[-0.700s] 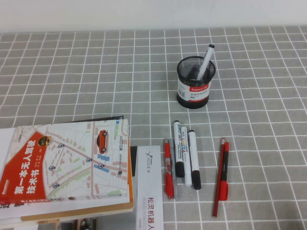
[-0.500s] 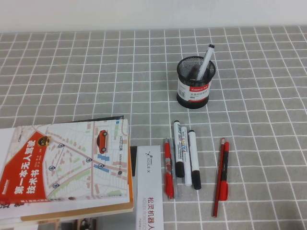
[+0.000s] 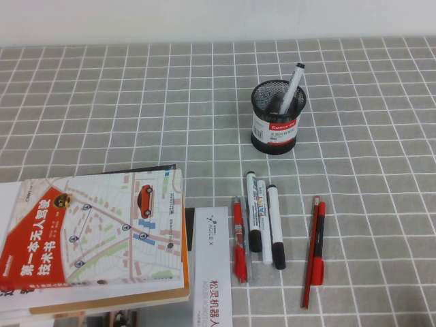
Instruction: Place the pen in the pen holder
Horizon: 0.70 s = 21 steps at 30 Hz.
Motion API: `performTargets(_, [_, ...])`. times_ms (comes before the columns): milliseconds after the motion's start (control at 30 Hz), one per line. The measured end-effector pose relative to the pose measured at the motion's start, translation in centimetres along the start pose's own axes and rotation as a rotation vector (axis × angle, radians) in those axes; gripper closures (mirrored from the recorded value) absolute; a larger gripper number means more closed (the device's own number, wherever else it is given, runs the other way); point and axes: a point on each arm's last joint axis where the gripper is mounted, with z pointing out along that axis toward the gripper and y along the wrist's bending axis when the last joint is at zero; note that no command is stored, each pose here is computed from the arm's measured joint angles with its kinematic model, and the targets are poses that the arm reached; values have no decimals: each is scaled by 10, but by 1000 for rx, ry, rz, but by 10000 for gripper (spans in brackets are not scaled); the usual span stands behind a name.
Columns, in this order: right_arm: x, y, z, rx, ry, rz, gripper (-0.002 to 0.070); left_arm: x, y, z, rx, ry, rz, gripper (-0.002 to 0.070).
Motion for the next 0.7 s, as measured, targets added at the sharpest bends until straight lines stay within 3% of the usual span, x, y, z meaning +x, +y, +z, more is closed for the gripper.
performTargets(267, [0, 3, 0, -38, 0, 97, 688, 0, 0, 0, 0, 0, 0, 678])
performTargets(367, [-1, 10, -1, -112, 0, 289, 689, 0, 0, 0, 2, 0, -5, 678])
performTargets(567, [-14, 26, -5, -338, -12, 887, 689, 0, 0, 0, 0, 0, 0, 678])
performTargets(700, [-19, 25, -6, -371, -49, 1029, 689, 0, 0, 0, 0, 0, 0, 678])
